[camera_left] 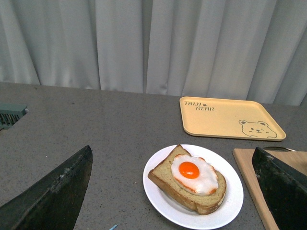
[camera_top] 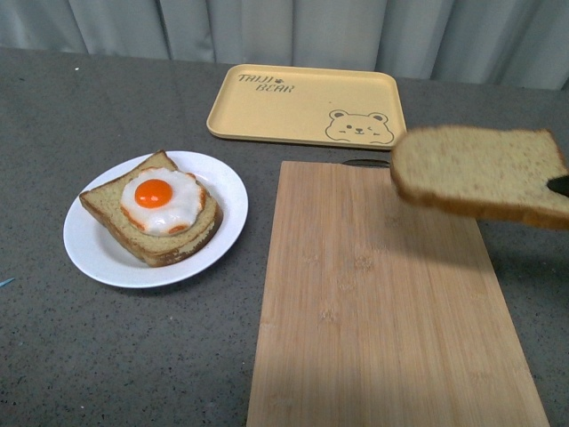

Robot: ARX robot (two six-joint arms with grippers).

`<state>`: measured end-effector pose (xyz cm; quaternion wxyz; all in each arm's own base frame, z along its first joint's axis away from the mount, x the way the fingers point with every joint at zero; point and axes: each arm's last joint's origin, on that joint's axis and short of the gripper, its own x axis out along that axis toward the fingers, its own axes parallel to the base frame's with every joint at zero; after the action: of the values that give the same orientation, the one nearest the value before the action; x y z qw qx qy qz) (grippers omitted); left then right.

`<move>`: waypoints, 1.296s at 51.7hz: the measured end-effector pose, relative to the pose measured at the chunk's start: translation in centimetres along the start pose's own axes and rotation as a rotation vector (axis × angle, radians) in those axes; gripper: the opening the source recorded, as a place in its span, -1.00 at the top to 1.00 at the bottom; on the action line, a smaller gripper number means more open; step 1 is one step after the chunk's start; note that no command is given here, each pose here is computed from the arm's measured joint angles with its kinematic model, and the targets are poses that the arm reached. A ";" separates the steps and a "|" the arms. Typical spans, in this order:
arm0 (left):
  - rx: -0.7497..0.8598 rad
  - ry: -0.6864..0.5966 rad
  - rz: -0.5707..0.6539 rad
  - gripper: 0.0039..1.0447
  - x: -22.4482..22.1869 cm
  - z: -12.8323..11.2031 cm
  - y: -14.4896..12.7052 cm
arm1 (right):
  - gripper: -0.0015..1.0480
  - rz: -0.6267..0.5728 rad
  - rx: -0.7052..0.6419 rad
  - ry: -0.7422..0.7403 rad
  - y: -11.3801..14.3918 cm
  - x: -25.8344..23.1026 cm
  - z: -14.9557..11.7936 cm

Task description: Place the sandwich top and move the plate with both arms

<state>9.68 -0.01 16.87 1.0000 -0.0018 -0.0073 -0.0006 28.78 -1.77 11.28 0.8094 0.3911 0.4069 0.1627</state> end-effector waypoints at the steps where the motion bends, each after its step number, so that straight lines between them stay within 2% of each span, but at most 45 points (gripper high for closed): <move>1: 0.000 0.000 0.000 -0.88 0.0 0.0 0.0 | 0.97 0.007 -0.001 0.000 0.2 0.2 0.0; 21: 0.000 0.000 0.000 -0.88 0.0 0.0 0.0 | 0.97 0.187 -0.003 0.129 8.1 11.5 -1.5; 34: 0.000 0.000 0.000 -0.88 0.0 0.0 0.0 | 0.97 0.223 0.005 0.233 12.1 18.0 -4.0; 44: 0.000 0.000 0.000 -0.88 0.0 0.0 0.0 | 0.97 0.207 0.012 0.295 14.3 22.2 -5.7; 51: 0.000 0.000 0.000 -0.88 0.0 0.0 0.0 | 0.97 0.163 0.011 0.334 15.1 23.8 -6.6; 67: 0.000 0.000 0.000 -0.88 0.0 0.0 0.0 | 0.97 0.112 -0.015 0.346 14.2 24.2 -7.3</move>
<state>9.68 -0.02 16.87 1.0000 -0.0018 -0.0073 -0.0008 38.70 25.07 6.64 0.7198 0.3733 0.5164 0.2755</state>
